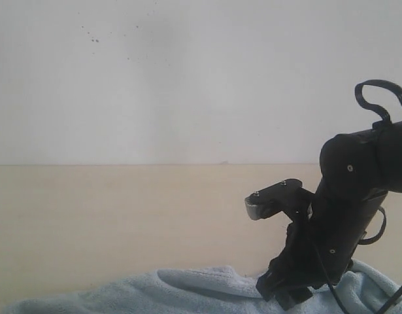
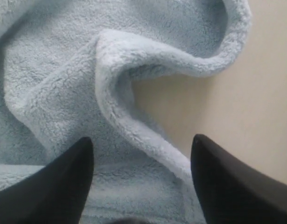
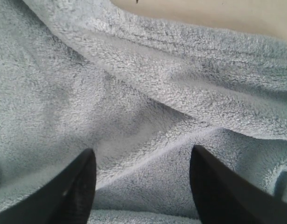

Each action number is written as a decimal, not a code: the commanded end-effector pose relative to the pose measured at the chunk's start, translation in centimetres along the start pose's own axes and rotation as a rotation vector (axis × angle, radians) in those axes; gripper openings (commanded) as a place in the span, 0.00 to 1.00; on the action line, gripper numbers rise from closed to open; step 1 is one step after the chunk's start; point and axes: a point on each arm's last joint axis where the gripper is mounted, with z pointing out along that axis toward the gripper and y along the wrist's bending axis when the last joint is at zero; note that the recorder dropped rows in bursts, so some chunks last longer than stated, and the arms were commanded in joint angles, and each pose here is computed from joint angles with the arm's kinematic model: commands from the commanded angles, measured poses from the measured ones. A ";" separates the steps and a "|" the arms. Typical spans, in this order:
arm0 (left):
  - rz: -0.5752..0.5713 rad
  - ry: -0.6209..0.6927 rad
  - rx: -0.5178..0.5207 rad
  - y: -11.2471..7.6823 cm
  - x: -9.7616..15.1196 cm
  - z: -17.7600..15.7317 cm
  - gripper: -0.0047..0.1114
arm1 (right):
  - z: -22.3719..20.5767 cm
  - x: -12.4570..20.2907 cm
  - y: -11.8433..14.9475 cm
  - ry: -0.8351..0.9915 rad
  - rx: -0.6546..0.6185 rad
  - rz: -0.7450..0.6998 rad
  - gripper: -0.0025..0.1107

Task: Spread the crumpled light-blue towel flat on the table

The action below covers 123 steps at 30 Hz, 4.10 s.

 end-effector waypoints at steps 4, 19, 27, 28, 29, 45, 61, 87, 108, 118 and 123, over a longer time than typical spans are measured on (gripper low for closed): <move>0.051 0.038 -0.010 0.4 -0.2 1.3 0.54 | -0.2 0.2 -0.2 0.003 0.001 0.014 0.52; 0.127 0.039 0.008 1.2 -2.7 1.5 0.07 | -0.3 1.6 0.0 0.162 -0.019 -0.021 0.15; 0.364 0.012 -0.245 3.6 -3.1 -2.1 0.07 | -0.5 2.2 -0.9 0.226 0.066 -0.124 0.02; 0.322 0.003 -0.295 4.2 -3.0 -2.6 0.07 | -0.5 2.4 -1.1 0.256 0.079 -0.144 0.02; 0.287 -0.002 -0.323 4.5 -3.0 -2.9 0.07 | -0.6 2.7 -1.3 0.292 0.098 -0.160 0.03; 0.047 0.002 -0.129 1.0 -2.1 0.0 0.64 | -2.9 6.4 -9.9 0.472 0.332 0.269 0.26; 0.094 0.100 -0.072 0.0 -1.0 2.1 0.55 | -2.4 6.6 -10.6 0.353 0.048 0.421 0.47; 0.237 0.432 -0.745 7.6 0.0 -3.1 0.07 | -3.3 9.0 -16.7 0.138 -0.010 0.821 0.47; 0.693 0.137 -0.132 1.6 -0.3 0.5 0.62 | -2.7 10.9 -22.9 -0.160 -0.211 1.076 0.47; 0.645 -0.063 -0.223 1.7 -1.7 0.8 0.58 | -3.1 10.1 -22.3 -0.217 -0.321 1.038 0.47; 0.639 -0.118 -0.244 1.8 -2.3 1.2 0.17 | -3.1 10.2 -21.8 -0.176 -0.373 1.048 0.47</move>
